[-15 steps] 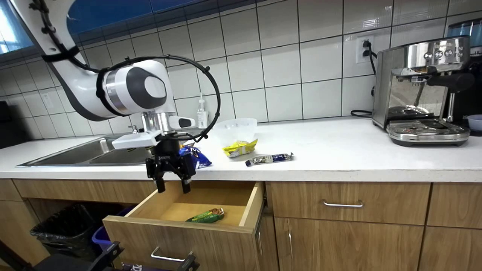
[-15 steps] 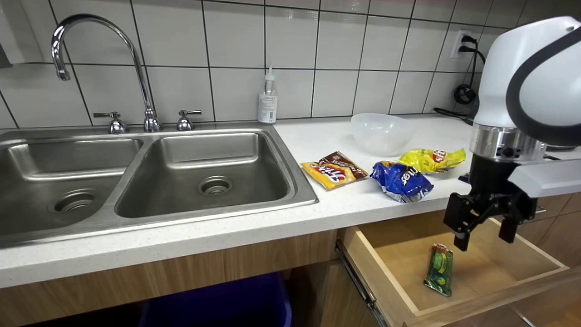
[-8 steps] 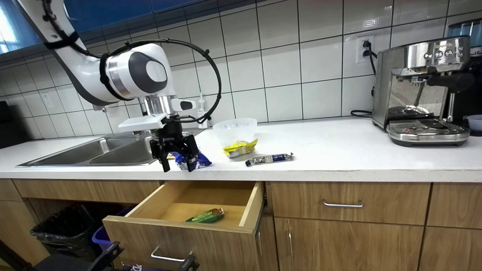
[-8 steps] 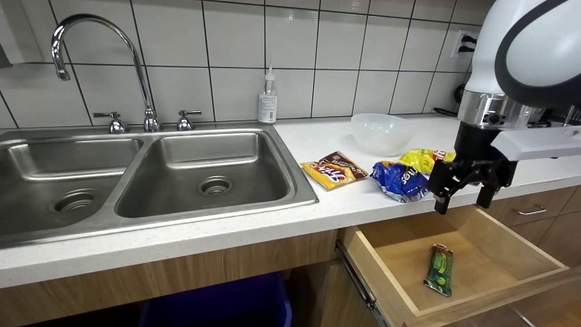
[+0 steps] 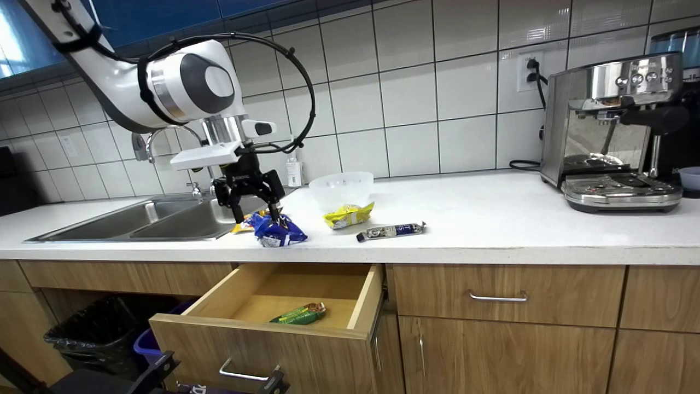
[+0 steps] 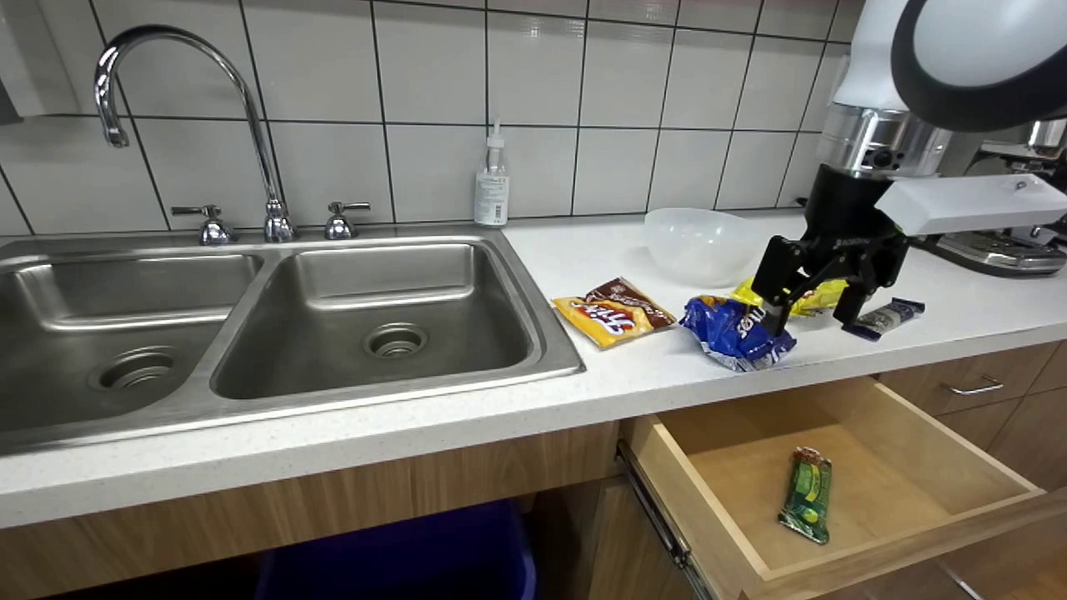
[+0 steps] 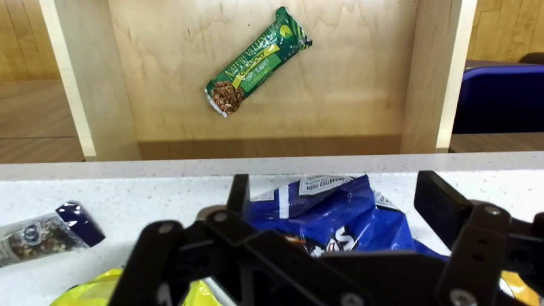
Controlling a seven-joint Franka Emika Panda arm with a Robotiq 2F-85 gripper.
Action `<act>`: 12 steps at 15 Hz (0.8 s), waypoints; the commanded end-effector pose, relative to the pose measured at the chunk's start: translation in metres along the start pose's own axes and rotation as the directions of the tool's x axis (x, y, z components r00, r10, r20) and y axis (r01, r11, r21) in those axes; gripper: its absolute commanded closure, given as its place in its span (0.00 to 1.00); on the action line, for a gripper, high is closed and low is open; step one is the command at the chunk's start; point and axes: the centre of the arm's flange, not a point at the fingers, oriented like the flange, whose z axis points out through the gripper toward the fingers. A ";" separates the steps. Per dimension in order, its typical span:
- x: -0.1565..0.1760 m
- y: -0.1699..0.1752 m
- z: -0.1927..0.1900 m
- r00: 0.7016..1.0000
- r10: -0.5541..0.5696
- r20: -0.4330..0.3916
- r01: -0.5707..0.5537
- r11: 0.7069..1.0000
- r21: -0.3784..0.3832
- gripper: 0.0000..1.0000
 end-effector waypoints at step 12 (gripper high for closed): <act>0.065 -0.005 0.002 0.962 -0.233 -0.144 0.234 0.972 -0.016 0.00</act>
